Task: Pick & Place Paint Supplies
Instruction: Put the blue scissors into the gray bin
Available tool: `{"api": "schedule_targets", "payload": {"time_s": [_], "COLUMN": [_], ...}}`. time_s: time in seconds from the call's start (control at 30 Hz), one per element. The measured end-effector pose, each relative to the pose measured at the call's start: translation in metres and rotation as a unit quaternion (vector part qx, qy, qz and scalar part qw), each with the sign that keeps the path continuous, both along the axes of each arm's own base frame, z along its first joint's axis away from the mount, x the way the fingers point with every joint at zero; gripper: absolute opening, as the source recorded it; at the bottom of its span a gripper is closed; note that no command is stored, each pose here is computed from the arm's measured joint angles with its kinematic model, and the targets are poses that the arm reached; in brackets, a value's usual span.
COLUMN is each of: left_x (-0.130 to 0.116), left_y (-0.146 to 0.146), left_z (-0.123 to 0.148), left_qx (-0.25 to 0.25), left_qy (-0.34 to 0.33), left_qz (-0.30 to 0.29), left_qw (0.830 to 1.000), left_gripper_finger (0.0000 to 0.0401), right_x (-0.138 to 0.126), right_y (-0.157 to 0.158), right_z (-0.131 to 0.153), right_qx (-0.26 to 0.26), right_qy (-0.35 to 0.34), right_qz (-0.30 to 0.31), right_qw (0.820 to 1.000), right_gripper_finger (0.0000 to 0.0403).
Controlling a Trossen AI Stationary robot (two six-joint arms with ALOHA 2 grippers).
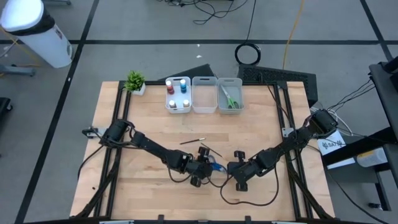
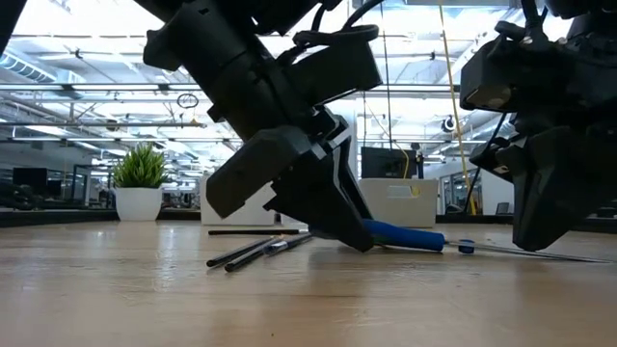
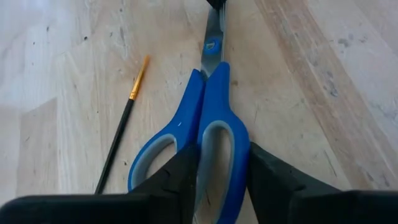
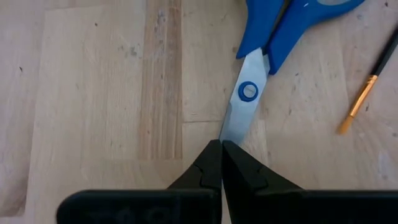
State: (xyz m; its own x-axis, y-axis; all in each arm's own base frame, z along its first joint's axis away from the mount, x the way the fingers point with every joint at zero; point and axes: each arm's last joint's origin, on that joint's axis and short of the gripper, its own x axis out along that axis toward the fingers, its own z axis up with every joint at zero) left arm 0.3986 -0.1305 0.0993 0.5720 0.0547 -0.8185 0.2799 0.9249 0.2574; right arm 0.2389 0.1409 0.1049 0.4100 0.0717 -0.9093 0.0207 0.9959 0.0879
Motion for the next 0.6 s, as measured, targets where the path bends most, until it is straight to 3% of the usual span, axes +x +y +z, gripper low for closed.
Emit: {"api": "schedule_targets", "payload": {"time_s": [0.1, 0.3, 0.6], "left_x": [0.000, 0.000, 0.000], "left_y": [0.000, 0.002, 0.002], "left_z": [0.000, -0.001, -0.001], "left_qx": [-0.002, -0.029, -0.027], "left_qy": [-0.001, 0.000, 0.002], "left_qz": [0.007, 0.038, 0.042], "left_qw": [1.000, 0.999, 0.999], "left_gripper_finger": [0.0103, 0.0010, 0.0002], "right_x": [0.002, 0.008, 0.014], "right_y": [0.001, 0.005, 0.009], "right_z": [0.001, 0.004, 0.008], "right_qx": [0.004, 0.025, 0.039], "right_qy": [-0.010, -0.047, -0.088], "right_qz": [0.000, 0.008, 0.032], "right_qw": [1.000, 0.999, 0.995], "right_gripper_finger": [0.0000, 0.0000, 0.0000]}}
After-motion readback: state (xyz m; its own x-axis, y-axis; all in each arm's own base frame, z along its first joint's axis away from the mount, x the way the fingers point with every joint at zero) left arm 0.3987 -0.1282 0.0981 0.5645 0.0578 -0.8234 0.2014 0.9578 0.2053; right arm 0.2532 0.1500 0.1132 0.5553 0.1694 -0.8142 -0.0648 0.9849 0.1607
